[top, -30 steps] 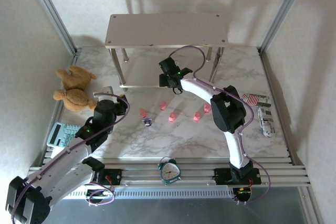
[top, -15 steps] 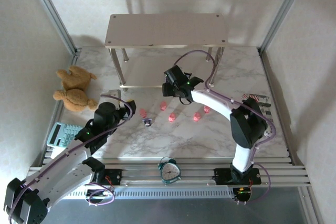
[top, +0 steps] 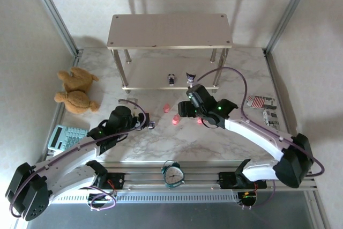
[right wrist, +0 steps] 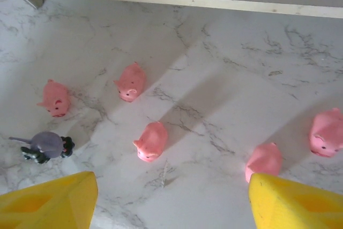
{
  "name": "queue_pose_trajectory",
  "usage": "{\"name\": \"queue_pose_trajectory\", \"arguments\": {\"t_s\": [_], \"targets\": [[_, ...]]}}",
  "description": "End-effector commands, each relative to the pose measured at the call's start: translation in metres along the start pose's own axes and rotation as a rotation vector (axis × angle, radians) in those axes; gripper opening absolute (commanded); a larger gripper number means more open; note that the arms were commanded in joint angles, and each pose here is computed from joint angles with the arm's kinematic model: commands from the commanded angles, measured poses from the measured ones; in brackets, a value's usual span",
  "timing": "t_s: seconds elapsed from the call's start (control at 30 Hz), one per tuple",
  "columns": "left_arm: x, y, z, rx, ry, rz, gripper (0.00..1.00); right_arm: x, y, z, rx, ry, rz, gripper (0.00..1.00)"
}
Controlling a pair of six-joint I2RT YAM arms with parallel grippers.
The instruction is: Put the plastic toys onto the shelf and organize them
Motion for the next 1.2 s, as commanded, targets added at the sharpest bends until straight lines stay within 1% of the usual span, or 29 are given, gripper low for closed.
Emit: {"name": "queue_pose_trajectory", "arguments": {"t_s": [0.0, 0.2, 0.5, 0.77, 1.17], "targets": [[-0.004, -0.012, 0.005, 0.059, -0.021, -0.003, 0.68, -0.006, -0.006, -0.013, -0.019, -0.003, 0.019, 0.75], [-0.009, -0.026, 0.014, 0.129, -0.035, 0.018, 0.68, -0.011, -0.008, -0.024, -0.05, 0.007, 0.025, 0.76], [-0.006, -0.04, 0.024, 0.188, -0.009, 0.035, 0.68, -0.015, -0.012, -0.029, -0.069, 0.013, 0.032, 0.76], [-0.002, -0.042, 0.032, 0.195, 0.031, 0.057, 0.69, -0.016, -0.011, -0.034, -0.084, 0.016, 0.04, 0.77], [-0.007, -0.043, 0.048, 0.219, 0.022, 0.078, 0.69, -0.018, -0.011, -0.038, -0.099, 0.014, 0.05, 0.77]]}}
Point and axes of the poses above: each hand's point on the last joint's axis, 136 mm out from that joint toward the fingers, its own z axis out along the fingers, its own x axis along the line the jaws close on, y = z × x, the point moved 6 cm from there along -z, back along the fingers, and after that the axes turned 1 degree about -z, right-handed, at the moved point
